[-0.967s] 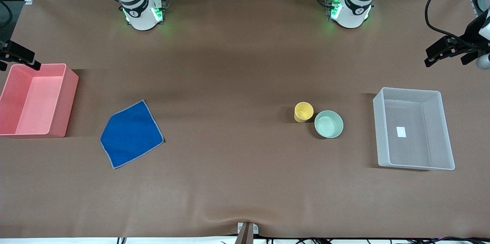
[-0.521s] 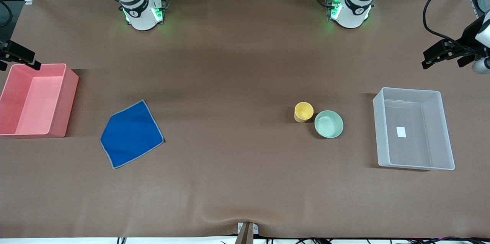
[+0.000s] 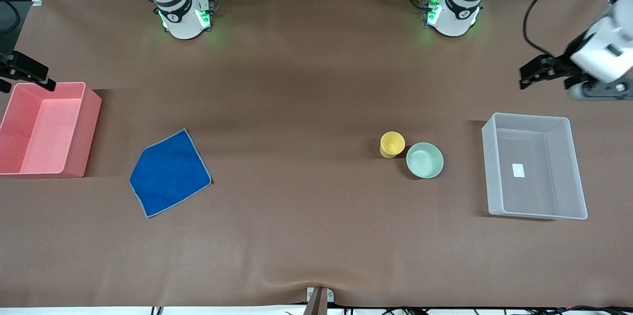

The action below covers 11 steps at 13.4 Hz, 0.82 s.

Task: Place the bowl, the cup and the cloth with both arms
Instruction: 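Move the left gripper toward the cup while the right gripper moves toward the cloth, then lower the left gripper onto the yellow cup while the right gripper reaches the cloth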

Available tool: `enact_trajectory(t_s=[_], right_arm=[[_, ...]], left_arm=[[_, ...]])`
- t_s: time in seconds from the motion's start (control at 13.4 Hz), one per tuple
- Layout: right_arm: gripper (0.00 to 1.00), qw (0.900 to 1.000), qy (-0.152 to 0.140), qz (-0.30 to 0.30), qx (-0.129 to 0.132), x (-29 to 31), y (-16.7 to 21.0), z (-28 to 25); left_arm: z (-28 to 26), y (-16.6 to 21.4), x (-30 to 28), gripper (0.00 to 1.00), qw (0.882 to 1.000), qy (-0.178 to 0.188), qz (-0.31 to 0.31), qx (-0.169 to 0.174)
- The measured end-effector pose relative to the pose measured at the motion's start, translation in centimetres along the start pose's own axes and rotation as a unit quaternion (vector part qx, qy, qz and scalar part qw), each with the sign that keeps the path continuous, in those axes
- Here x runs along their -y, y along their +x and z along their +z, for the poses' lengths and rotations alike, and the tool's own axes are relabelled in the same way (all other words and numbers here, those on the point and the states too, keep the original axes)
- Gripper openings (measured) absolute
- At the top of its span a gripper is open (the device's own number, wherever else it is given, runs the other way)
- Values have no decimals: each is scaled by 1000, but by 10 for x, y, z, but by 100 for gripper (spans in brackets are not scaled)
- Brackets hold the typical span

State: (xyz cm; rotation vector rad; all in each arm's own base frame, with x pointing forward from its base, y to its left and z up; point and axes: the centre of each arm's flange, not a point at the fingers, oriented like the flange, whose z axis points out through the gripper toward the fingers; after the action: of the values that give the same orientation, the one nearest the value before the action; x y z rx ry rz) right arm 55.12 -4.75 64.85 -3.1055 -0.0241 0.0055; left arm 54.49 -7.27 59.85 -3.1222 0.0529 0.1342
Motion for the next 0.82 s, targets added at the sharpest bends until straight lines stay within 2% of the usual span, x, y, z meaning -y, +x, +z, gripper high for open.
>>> enact_trajectory(t_s=[0.22, 0.45, 0.6, 0.82], right_arm=[[100, 1000, -11, -7, 3, 6, 12, 14], [100, 1000, -13, 1, 17, -6, 34, 49], [100, 1000, -15, 8, 17, -14, 53, 77], [100, 999, -15, 31, 39, -32, 70, 119]], left_arm=[[48, 20, -38, 100, 1000, -1, 3, 9], [115, 42, -75, 100, 1000, -12, -12, 7], [155, 53, -101, 100, 999, -23, -44, 10], [208, 63, -150, 100, 993, -40, -115, 14]])
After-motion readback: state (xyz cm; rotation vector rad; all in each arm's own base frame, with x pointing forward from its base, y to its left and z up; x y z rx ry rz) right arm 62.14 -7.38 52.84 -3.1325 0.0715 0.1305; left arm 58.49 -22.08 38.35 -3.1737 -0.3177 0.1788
